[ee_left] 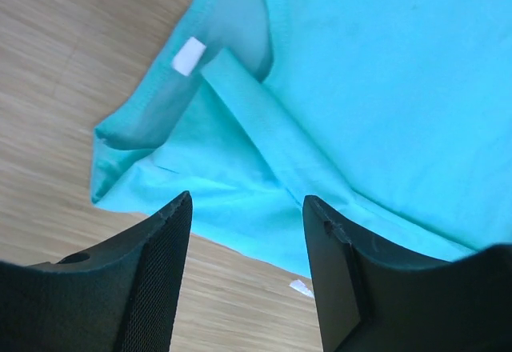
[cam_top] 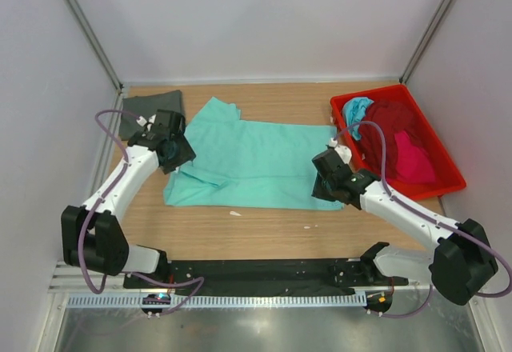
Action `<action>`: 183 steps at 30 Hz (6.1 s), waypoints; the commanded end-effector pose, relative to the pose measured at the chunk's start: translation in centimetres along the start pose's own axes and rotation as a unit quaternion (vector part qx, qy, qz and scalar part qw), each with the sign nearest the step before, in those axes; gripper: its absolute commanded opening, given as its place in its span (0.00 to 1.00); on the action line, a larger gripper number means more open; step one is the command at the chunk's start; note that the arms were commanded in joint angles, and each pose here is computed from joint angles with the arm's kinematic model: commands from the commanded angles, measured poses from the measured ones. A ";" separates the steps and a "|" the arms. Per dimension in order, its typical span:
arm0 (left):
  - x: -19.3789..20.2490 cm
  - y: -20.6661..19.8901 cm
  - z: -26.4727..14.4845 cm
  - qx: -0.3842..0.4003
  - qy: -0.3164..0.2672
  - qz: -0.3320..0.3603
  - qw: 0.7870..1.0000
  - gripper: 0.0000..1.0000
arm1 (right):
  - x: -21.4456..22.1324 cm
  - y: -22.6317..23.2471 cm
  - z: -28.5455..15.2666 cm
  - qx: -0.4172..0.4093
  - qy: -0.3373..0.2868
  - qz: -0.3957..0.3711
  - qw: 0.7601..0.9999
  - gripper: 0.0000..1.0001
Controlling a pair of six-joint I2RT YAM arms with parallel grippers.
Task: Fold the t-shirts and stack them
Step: Fold the tshirt
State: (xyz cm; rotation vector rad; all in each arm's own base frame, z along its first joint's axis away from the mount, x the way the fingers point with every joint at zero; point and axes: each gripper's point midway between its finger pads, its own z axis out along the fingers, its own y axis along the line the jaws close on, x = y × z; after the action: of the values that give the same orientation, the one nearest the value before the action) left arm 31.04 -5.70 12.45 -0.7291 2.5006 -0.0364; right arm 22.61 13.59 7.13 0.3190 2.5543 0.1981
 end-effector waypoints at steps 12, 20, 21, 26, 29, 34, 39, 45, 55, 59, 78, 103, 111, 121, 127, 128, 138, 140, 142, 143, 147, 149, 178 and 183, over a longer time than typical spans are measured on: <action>1.9 -3.5 5.9 0.025 0.075 0.005 0.997 0.62 | -6.6 4.7 -2.4 -0.039 -0.078 -0.042 0.995 0.27; 1.8 -4.1 8.0 0.013 0.084 0.006 0.996 0.57 | -5.8 3.9 -1.5 -0.024 -0.070 -0.046 0.996 0.28; 1.8 -4.2 8.1 0.013 0.085 0.006 0.996 0.56 | -5.8 3.9 -1.4 -0.025 -0.070 -0.044 0.996 0.28; 2.0 -4.2 8.7 0.008 0.090 0.006 0.996 0.53 | -5.4 3.8 -0.8 -0.020 -0.064 -0.045 0.997 0.27; 2.2 -4.0 8.5 0.001 0.095 0.009 0.995 0.51 | -5.1 3.7 -0.5 -0.016 -0.058 -0.047 0.997 0.27; 0.8 -3.2 6.5 -0.026 0.058 0.028 0.998 0.54 | -4.9 4.7 -0.1 -0.035 -0.063 -0.058 0.996 0.28; -0.2 -1.5 3.5 -0.035 0.033 0.035 0.998 0.57 | -6.0 12.3 -1.6 -0.145 -0.133 -0.144 0.970 0.30; -0.9 2.3 2.5 0.054 0.088 -0.092 0.990 0.55 | -4.6 21.3 -1.2 -0.180 -0.185 -0.330 0.908 0.42; 1.6 2.6 3.0 0.101 0.130 -0.119 0.979 0.47 | 0.5 31.9 2.2 -0.223 -0.184 -0.517 0.806 0.51; 1.5 4.6 4.0 0.060 0.130 -0.109 0.984 0.46 | 2.1 33.5 2.8 -0.232 -0.178 -0.550 0.783 0.54; 1.4 7.0 4.7 0.038 0.127 -0.129 0.983 0.48 | 2.0 33.6 6.8 -0.145 -0.200 -0.609 0.754 0.23; 0.8 7.8 4.3 0.015 0.106 -0.122 0.987 0.49 | -2.5 30.1 10.1 -0.118 -0.186 -0.382 0.897 0.02; -0.5 6.2 2.4 0.041 0.066 -0.098 0.992 0.48 | -4.0 29.7 7.4 -0.132 -0.182 -0.321 0.920 0.25; 2.7 2.3 4.5 0.073 0.124 -0.096 0.985 0.46 | -7.2 26.3 3.0 -0.118 -0.177 -0.242 0.947 0.26; 4.2 5.0 6.8 -0.007 0.134 -0.101 0.986 0.46 | -7.8 22.7 2.1 -0.098 -0.166 -0.221 0.956 0.26; 4.6 5.7 7.0 -0.026 0.141 -0.098 0.985 0.46 | -7.9 22.3 1.9 -0.098 -0.165 -0.215 0.958 0.26; 6.5 11.0 6.7 -0.152 0.125 -0.108 0.975 0.43 | -5.9 13.5 1.3 -0.036 -0.130 -0.143 0.980 0.26; 6.6 11.4 6.1 -0.156 0.117 -0.114 0.974 0.42 | -4.9 11.6 1.4 -0.020 -0.125 -0.130 0.983 0.26; 5.7 11.0 5.1 -0.141 0.095 -0.120 0.978 0.41 | -4.3 10.3 1.4 -0.007 -0.119 -0.120 0.986 0.26; 5.3 10.9 4.7 -0.135 0.089 -0.119 0.980 0.41 | -4.3 9.8 1.1 -0.004 -0.121 -0.115 0.986 0.25; 2.4 8.2 2.8 -0.064 0.050 -0.111 0.990 0.41 | -3.5 7.3 1.4 0.023 -0.117 -0.106 0.987 0.25; 1.1 5.9 2.4 -0.001 0.024 -0.110 0.994 0.41 | -3.4 6.7 1.6 0.030 -0.114 -0.103 0.988 0.24; 9.3 11.9 4.4 -0.144 0.089 -0.129 0.977 0.40 | 3.6 -6.8 2.7 0.179 -0.049 0.021 0.982 0.16; 4.7 7.3 0.8 -0.035 0.058 -0.116 0.991 0.44 | -0.3 -2.6 0.0 0.090 -0.079 -0.026 0.992 0.26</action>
State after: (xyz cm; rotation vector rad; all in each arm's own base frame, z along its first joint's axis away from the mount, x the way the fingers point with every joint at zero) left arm 21.43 -0.86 3.54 -1.1648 2.6095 0.0738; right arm 20.69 9.76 3.04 0.4214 2.4776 -0.1465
